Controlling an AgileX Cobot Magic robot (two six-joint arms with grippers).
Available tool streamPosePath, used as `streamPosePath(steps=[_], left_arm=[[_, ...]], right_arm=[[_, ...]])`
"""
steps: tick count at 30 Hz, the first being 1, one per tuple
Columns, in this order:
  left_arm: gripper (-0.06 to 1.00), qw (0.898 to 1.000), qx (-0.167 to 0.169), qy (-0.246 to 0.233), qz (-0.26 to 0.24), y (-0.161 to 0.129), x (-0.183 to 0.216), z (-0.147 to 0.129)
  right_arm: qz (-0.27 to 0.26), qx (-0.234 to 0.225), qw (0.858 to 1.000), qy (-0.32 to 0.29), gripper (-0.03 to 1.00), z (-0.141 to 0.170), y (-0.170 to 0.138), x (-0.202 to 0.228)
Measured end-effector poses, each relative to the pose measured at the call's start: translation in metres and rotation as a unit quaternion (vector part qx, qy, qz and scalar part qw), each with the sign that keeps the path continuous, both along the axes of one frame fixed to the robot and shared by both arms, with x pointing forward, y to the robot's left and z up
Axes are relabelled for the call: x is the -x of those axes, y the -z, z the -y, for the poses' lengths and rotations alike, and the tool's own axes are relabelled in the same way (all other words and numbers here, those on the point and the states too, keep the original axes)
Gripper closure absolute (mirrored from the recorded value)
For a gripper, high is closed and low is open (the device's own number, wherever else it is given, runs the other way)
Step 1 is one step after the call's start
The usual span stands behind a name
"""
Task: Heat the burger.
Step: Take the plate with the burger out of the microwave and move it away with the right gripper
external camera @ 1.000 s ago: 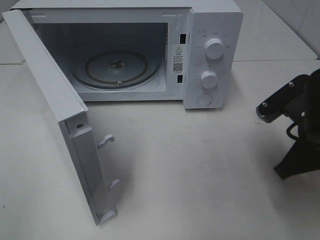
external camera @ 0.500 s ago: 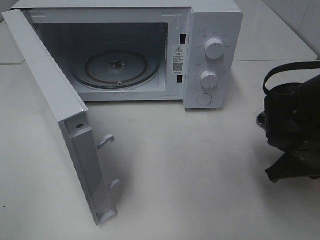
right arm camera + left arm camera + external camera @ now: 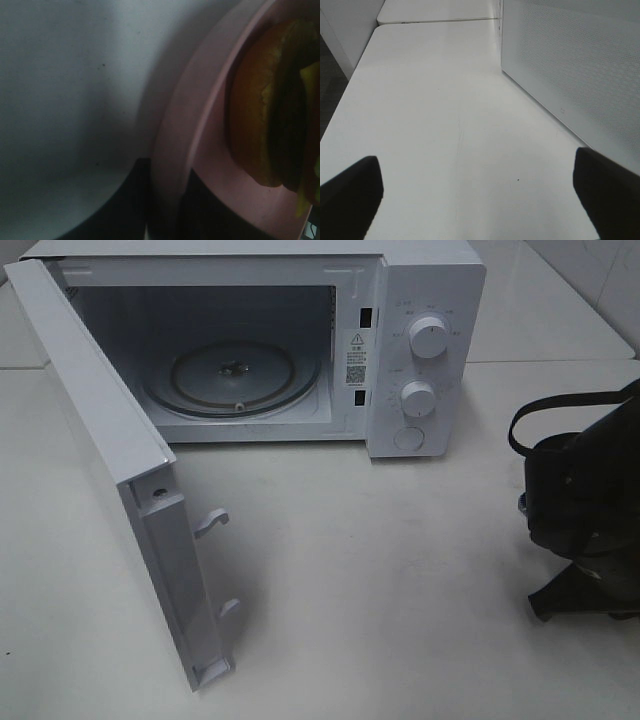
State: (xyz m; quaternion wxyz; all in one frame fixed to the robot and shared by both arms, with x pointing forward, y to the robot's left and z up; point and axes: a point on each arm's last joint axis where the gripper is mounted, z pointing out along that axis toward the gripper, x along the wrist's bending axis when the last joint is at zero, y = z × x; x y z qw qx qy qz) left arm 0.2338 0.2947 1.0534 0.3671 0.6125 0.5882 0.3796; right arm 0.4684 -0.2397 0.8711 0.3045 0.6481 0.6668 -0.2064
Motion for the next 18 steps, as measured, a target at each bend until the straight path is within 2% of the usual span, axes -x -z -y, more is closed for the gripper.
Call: streamPosePath(steps=[4, 6, 7, 8, 9, 10, 12, 13, 17, 18], left_arm=[[-0.03, 1.0, 0.0, 0.0, 0.0, 0.0, 0.0, 0.0], [-0.03, 1.0, 0.0, 0.0, 0.0, 0.0, 0.0, 0.0], [-0.03, 1.0, 0.0, 0.0, 0.0, 0.0, 0.0, 0.0], [-0.03, 1.0, 0.0, 0.0, 0.0, 0.0, 0.0, 0.0], [-0.03, 1.0, 0.0, 0.0, 0.0, 0.0, 0.0, 0.0], [-0.03, 1.0, 0.0, 0.0, 0.0, 0.0, 0.0, 0.0], [-0.03, 1.0, 0.0, 0.0, 0.0, 0.0, 0.0, 0.0], [-0.03, 1.0, 0.0, 0.0, 0.0, 0.0, 0.0, 0.0], [-0.03, 1.0, 0.0, 0.0, 0.0, 0.0, 0.0, 0.0], [-0.03, 1.0, 0.0, 0.0, 0.0, 0.0, 0.0, 0.0]], right_arm=[[-0.005, 0.002, 1.0, -0.003, 0.82, 0.002, 0.004, -0.002], [-0.002, 0.008, 1.0, -0.009, 0.76, 0.002, 0.003, -0.004], [-0.002, 0.008, 1.0, -0.009, 0.76, 0.002, 0.003, -0.004], [-0.001, 0.005, 1.0, -0.013, 0.67, 0.0, 0.001, -0.007], [-0.001, 0.005, 1.0, -0.013, 0.67, 0.0, 0.001, -0.007], [-0.003, 0.001, 1.0, -0.017, 0.57, -0.002, -0.001, -0.011], [-0.007, 0.0, 1.0, -0.019, 0.53, -0.003, -0.002, -0.012], [-0.013, -0.009, 1.0, -0.025, 0.46, -0.006, -0.005, -0.016], [-0.02, -0.026, 0.999, -0.034, 0.39, -0.011, -0.014, -0.02], [-0.022, -0.042, 0.998, -0.04, 0.38, -0.015, -0.023, -0.022]])
